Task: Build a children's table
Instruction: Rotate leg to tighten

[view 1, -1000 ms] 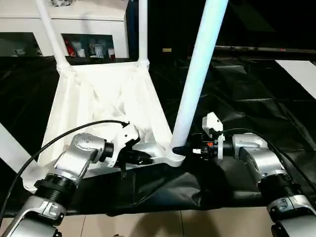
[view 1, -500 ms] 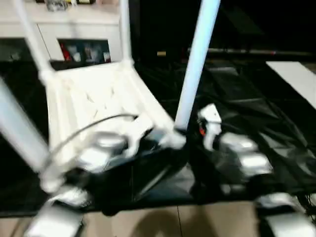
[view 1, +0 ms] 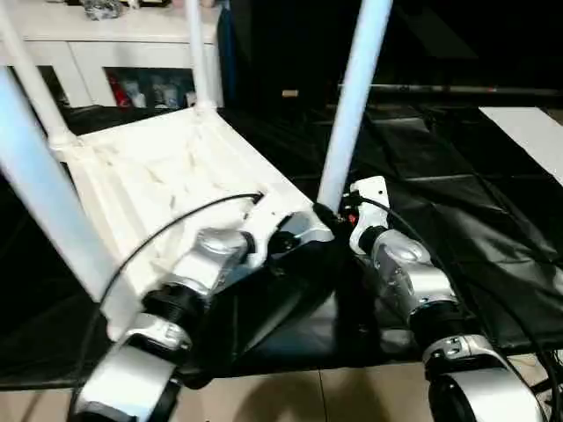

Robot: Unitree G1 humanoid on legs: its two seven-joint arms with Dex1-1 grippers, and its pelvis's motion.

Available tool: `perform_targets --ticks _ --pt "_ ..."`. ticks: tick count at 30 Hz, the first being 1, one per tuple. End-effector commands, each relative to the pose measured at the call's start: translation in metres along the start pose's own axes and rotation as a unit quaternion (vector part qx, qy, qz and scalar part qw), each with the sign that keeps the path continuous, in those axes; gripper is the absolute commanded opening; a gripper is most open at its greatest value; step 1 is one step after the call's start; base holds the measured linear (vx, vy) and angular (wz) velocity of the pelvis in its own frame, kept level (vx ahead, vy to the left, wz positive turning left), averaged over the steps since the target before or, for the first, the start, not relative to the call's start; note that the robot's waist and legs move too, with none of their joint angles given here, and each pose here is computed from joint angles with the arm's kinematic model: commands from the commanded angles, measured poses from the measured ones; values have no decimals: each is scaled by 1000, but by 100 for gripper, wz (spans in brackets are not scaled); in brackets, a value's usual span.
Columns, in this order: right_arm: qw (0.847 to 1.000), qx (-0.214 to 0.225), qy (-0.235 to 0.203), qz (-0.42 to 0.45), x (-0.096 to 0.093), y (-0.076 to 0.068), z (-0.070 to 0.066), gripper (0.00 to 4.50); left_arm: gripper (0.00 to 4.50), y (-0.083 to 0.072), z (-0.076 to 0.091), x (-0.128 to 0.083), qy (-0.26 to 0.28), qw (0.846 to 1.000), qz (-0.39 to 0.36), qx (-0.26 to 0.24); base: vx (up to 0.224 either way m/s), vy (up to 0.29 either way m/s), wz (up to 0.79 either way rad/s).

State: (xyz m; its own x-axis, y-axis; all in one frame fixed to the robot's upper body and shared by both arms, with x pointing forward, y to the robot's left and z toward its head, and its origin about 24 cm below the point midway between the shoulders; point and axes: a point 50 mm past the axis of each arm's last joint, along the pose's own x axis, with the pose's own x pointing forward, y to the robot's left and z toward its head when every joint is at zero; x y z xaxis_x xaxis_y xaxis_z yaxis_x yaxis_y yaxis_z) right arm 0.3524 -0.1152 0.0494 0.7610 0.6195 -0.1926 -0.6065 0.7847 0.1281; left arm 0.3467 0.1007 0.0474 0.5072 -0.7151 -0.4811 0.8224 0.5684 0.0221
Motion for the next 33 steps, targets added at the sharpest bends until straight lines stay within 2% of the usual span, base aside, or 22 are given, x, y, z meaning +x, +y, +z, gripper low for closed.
perform_targets --ticks 1,8,11,13,16,22,27,33 --pt "996 -24 22 84 1 10 1 302 0 -7 3 -3 -23 998 -50 18 0 0 0" --pt "984 -62 46 163 -21 -5 5 302 0 -13 -3 -20 -38 988 -143 34 0 0 0" --pt "975 -84 77 190 -30 -9 -1 302 0 -15 -5 -26 -40 984 -172 29 0 0 0" --pt "972 -87 83 202 -33 -9 -2 302 0 -15 -5 -28 -40 983 -175 29 0 0 0" --pt "969 -83 85 219 -35 -8 -3 302 0 -15 -6 -31 -39 983 -178 28 0 0 0" --pt "967 -76 76 233 -35 -6 -1 247 0 -15 -6 -33 -39 982 -184 28 0 0 0" --pt "965 -67 74 243 -35 -5 -1 228 0 -14 -6 -34 -40 982 -185 28 0 0 0" --pt "962 -57 86 251 -37 -1 -10 212 0 -15 -9 -34 -34 982 -182 25 0 0 0"
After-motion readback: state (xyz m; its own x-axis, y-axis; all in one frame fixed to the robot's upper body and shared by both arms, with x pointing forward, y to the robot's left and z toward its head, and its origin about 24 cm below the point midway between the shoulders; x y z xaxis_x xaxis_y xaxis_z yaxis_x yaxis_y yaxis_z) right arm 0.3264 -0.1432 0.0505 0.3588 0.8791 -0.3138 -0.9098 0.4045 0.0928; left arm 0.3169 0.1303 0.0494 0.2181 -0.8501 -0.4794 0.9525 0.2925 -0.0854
